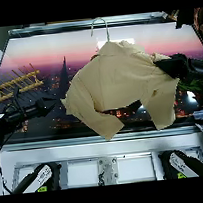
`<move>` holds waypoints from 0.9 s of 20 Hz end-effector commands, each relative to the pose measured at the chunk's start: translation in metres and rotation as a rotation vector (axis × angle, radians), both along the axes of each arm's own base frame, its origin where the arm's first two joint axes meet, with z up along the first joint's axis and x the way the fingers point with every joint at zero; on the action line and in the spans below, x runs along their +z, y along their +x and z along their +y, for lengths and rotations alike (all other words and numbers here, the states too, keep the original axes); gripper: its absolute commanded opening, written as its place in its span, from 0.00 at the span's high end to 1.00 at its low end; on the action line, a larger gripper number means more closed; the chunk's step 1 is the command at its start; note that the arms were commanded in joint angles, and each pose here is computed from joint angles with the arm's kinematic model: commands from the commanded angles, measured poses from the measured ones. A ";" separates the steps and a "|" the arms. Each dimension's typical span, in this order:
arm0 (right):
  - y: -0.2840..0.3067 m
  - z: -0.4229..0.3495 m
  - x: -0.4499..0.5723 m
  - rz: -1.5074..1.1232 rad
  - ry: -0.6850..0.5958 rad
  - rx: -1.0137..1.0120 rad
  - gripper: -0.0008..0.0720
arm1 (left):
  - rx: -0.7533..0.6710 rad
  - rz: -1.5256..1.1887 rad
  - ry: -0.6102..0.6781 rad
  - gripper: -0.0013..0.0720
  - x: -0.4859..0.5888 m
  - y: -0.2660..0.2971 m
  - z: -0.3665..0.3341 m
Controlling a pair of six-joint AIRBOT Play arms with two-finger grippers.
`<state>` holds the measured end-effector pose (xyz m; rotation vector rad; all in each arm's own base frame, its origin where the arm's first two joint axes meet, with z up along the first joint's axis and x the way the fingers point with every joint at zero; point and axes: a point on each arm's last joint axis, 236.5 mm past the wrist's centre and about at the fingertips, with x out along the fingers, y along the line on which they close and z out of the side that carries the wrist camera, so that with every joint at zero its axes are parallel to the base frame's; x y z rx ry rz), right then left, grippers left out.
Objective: Fold the clothes and pants, and hang the long-sleeved shirts on hangers.
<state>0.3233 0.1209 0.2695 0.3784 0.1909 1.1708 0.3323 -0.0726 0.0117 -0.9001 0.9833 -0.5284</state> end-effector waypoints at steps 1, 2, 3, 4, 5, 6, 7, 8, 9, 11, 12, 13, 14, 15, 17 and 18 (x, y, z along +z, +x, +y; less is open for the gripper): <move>0.000 0.000 0.000 0.002 0.001 0.000 0.98 | -0.054 0.031 -0.021 0.24 -0.019 0.017 -0.023; 0.000 0.000 0.000 0.002 0.001 0.000 0.98 | -0.070 0.041 -0.028 0.24 -0.021 0.019 -0.028; 0.000 0.000 0.000 0.002 0.001 0.000 0.98 | -0.093 0.049 -0.038 0.24 -0.020 0.021 -0.034; 0.000 0.000 0.000 0.002 0.001 0.000 0.98 | -0.114 0.047 -0.041 0.24 -0.018 0.021 -0.040; 0.000 0.000 0.000 0.002 0.000 0.000 0.98 | -0.130 0.043 -0.044 0.49 -0.016 0.020 -0.043; 0.000 0.000 0.000 0.003 -0.001 0.000 0.98 | -0.145 0.039 -0.049 0.80 -0.013 0.019 -0.045; 0.000 0.000 0.000 0.003 -0.002 0.000 0.98 | -0.153 0.034 -0.053 0.96 -0.010 0.019 -0.045; 0.000 0.000 0.000 0.003 -0.001 0.001 0.98 | -0.160 0.025 -0.058 0.97 -0.004 0.019 -0.041; -0.002 0.001 0.000 0.003 -0.002 0.007 0.98 | -0.164 0.014 -0.046 0.97 0.002 0.021 -0.032; -0.007 0.003 0.000 0.003 -0.001 0.030 0.98 | -0.132 0.024 0.005 0.97 0.017 0.031 0.000; -0.007 0.003 0.000 0.015 0.004 0.033 0.98 | -0.094 0.016 0.055 0.97 0.026 0.037 0.022; -0.009 0.003 0.000 0.023 0.007 0.042 0.98 | -0.046 -0.010 0.105 0.97 0.040 0.046 0.045; -0.011 0.004 0.000 0.023 0.007 0.051 0.98 | 0.001 -0.036 0.145 0.97 0.055 0.054 0.064; -0.011 0.004 -0.001 0.026 0.004 0.050 0.98 | 0.050 -0.073 0.188 0.97 0.072 0.061 0.083; -0.011 0.004 -0.005 0.035 -0.012 0.051 0.98 | 0.098 -0.159 0.244 0.97 0.106 0.071 0.102; -0.012 0.005 -0.007 0.041 -0.015 0.057 0.98 | 0.102 -0.193 0.264 0.97 0.120 0.075 0.104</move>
